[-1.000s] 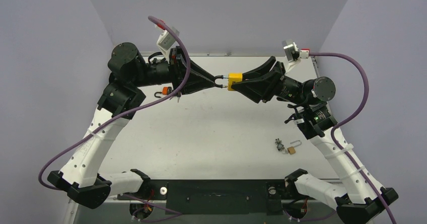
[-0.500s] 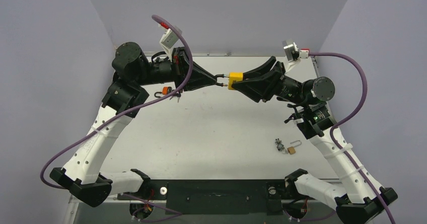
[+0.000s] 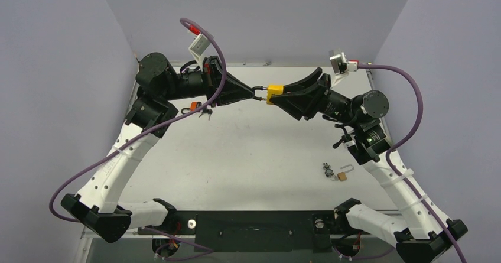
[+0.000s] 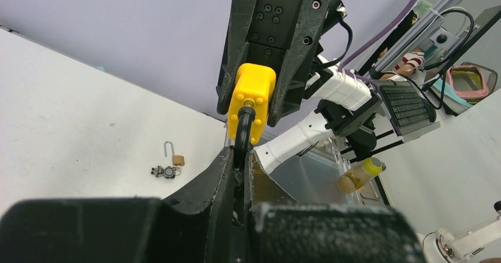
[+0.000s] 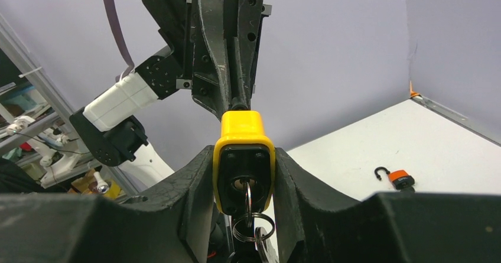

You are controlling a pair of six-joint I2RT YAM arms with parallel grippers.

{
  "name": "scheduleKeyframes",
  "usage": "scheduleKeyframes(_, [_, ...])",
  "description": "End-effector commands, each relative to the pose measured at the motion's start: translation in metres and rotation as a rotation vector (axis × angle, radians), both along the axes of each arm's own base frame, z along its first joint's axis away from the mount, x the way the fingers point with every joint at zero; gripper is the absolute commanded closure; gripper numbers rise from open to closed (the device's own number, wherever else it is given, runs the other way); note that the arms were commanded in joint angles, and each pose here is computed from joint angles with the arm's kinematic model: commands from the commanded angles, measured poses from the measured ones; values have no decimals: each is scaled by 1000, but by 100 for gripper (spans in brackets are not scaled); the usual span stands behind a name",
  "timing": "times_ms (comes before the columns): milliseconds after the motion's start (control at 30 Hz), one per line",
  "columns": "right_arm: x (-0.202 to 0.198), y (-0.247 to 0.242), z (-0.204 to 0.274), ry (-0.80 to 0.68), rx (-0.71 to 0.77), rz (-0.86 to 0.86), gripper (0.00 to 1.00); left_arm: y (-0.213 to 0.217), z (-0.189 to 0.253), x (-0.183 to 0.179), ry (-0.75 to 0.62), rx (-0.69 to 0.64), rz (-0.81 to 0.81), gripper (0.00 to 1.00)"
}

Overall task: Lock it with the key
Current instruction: Lock the lock.

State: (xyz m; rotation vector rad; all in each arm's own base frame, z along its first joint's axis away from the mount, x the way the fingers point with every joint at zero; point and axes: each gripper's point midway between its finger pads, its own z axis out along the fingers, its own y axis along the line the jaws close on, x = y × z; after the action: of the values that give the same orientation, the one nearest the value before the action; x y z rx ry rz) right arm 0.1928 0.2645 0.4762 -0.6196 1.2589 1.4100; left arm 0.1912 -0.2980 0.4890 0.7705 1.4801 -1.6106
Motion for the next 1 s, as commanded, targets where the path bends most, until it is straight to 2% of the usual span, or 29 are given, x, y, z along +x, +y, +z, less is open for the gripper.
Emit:
scheduleKeyframes(0, [-1,15,-2,-28,-37,7,100,-10,15,-15,-50,-55,-55,100])
scheduleKeyframes(233, [2,24,-6,-11,-43,10,100,-16,9,-21,-44,-41,-65,100])
scheduleKeyframes(600, [-10,34,10,39,86,147,100,-19,1,-33,-84,-4,-53,100])
scheduleKeyframes(800, [-11,43,-6,67,42,142,100,-8,12,-18,-97,-23,83,100])
scheduleKeyframes(967, [-9,44,-22,87,4,102,100,6,26,0,-30,-93,180,100])
